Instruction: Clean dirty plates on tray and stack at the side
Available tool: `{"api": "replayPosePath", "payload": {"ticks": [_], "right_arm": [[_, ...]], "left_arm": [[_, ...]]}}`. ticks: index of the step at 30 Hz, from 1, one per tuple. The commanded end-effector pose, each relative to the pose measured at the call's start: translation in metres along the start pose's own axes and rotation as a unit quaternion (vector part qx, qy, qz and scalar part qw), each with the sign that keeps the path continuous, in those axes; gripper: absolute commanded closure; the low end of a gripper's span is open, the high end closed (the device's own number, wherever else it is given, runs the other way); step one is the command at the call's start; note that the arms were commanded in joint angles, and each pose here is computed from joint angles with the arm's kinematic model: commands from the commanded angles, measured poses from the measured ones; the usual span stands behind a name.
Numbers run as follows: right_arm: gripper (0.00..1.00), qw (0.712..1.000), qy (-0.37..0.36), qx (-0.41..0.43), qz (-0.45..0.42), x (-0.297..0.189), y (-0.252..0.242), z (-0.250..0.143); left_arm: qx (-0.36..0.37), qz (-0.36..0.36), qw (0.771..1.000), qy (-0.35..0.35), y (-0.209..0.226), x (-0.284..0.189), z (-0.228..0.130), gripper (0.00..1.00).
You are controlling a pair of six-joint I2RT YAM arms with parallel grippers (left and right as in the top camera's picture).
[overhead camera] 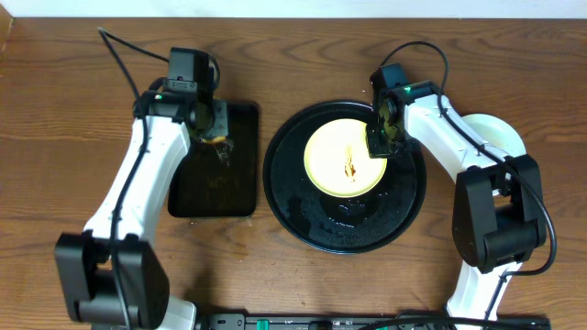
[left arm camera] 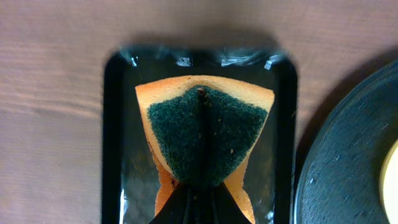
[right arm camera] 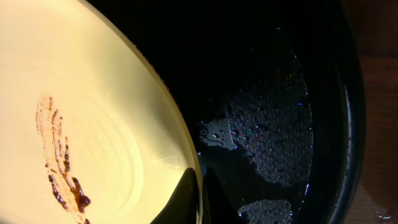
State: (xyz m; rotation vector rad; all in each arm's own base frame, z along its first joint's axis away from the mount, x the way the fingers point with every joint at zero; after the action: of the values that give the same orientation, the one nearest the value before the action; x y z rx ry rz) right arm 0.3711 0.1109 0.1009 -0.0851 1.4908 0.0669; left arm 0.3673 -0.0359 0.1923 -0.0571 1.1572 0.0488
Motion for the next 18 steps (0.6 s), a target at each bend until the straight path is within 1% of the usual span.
{"api": "replayPosePath", "payload": {"ticks": [1,4,7,14,16,18], "right_arm": [[0.99,1.000,-0.007,0.009,-0.015,-0.003,-0.007,0.002],[0.99,1.000,-0.006,0.009,-0.015,-0.003,-0.007,0.002],[0.99,1.000,-0.006,0.009,-0.015,-0.003,-0.007,0.002],[0.99,1.000,-0.006,0.009,-0.012,-0.003,-0.006,0.002],[0.99,1.000,-0.004,0.008,-0.003,-0.003,-0.004,0.001],[0.99,1.000,0.000,0.008,0.016,-0.003,0.000,0.000]], "left_arm": [[-0.011,-0.015,0.999,0.040,-0.002,0.014,-0.009,0.93],[-0.011,-0.032,0.997,0.064,-0.005,0.019,-0.016,0.92],[-0.013,-0.049,0.996,0.071,-0.009,0.017,-0.018,0.93],[-0.013,-0.054,0.994,0.094,-0.009,0.015,-0.025,0.92],[-0.015,-0.089,0.991,0.095,-0.017,0.013,-0.024,0.93],[-0.018,-0.152,0.984,0.093,-0.030,0.008,-0.020,0.92]]}}
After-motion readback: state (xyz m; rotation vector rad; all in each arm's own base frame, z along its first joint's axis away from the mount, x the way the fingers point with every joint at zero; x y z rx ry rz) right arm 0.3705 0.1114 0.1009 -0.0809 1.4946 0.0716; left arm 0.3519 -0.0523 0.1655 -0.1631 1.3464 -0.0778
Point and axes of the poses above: each gripper's point midway between its finger pads, its own x axis out along the fingers, its own y axis along the line the jaws close on, z = x × y, the point moved 7 cm from there along -x, back along the fingers, and after that the axes turned 2 degrees about -x, right-handed, at the moved point
